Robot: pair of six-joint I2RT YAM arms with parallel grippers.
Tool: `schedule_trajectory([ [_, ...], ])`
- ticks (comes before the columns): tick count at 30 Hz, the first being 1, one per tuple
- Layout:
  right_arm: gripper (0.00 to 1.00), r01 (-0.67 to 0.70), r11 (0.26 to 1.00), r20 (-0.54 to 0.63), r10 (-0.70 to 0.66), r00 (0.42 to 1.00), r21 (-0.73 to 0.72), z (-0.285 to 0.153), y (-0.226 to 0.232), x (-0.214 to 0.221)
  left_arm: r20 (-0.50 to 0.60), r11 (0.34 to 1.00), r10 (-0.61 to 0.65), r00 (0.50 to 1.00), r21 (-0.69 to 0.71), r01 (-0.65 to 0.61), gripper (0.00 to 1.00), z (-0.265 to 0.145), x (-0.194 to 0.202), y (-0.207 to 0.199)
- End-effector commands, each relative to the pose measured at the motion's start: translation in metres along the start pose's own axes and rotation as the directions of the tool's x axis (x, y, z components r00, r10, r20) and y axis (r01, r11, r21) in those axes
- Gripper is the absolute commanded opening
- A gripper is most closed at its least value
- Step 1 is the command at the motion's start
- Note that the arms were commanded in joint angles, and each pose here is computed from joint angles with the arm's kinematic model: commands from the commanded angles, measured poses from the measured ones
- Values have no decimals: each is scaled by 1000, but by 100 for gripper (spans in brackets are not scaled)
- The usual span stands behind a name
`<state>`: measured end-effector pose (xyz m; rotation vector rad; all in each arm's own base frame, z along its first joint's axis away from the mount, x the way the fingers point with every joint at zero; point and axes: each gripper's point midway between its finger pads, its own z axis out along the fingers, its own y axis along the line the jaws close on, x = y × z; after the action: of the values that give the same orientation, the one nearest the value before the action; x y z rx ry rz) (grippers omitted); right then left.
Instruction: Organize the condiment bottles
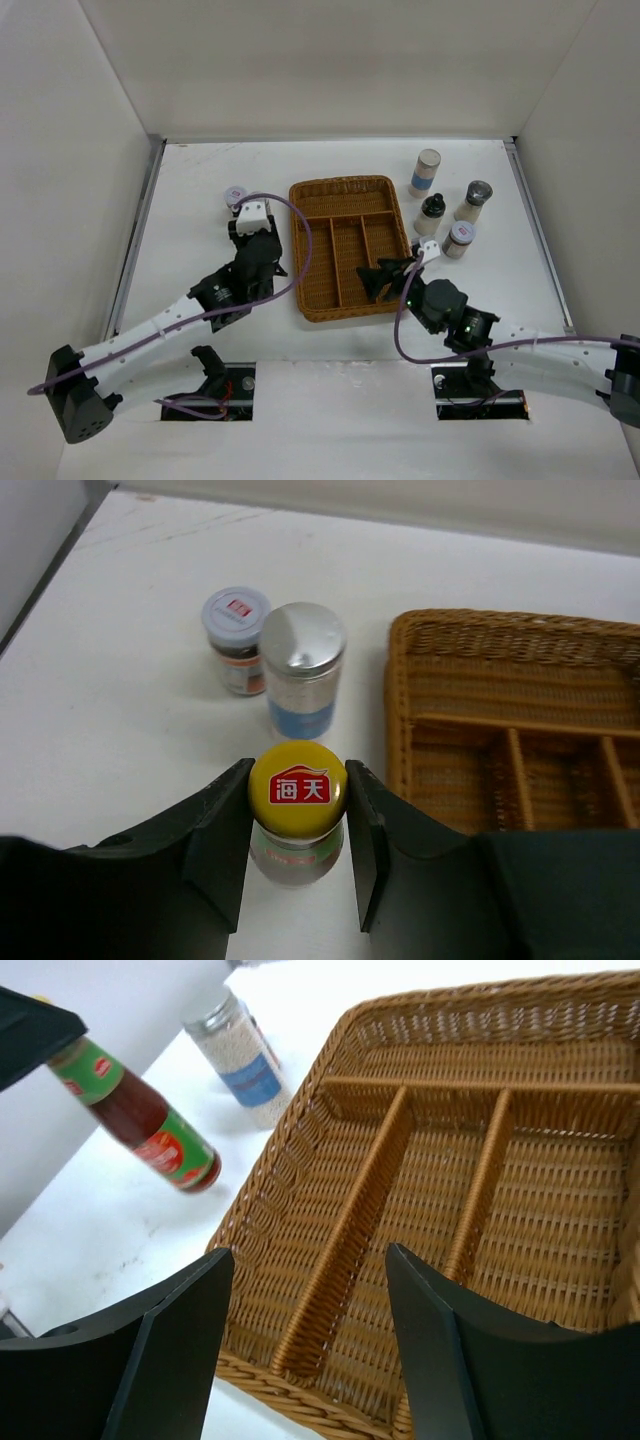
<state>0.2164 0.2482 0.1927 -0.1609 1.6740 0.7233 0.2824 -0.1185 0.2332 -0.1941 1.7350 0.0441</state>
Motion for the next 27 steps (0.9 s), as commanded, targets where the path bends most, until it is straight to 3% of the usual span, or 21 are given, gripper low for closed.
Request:
schedule_trajectory([
  [1, 68, -49, 998, 107, 44, 993, 49, -2, -10, -29, 141, 979, -190, 972, 106, 176, 11, -23, -85, -37],
  [3, 61, -65, 994, 143, 52, 988, 92, -7, -22, -36, 139, 967, -208, 968, 181, 182, 11, -27, -96, -67],
  [7, 32, -113, 980, 214, 76, 974, 163, -18, -44, -49, 124, 933, -230, 965, 310, 182, 11, -28, -110, -125],
  [9, 27, -131, 972, 225, 86, 971, 194, -23, -53, -51, 114, 920, -231, 966, 350, 178, 11, -25, -110, -151],
  [19, 34, -152, 959, 231, 96, 968, 238, -24, -65, -51, 89, 889, -214, 973, 431, 156, 11, 31, -87, -232],
  [27, 37, -163, 959, 244, 105, 964, 233, -26, -66, -53, 54, 915, -140, 989, 388, 108, 12, 66, -39, -245],
])
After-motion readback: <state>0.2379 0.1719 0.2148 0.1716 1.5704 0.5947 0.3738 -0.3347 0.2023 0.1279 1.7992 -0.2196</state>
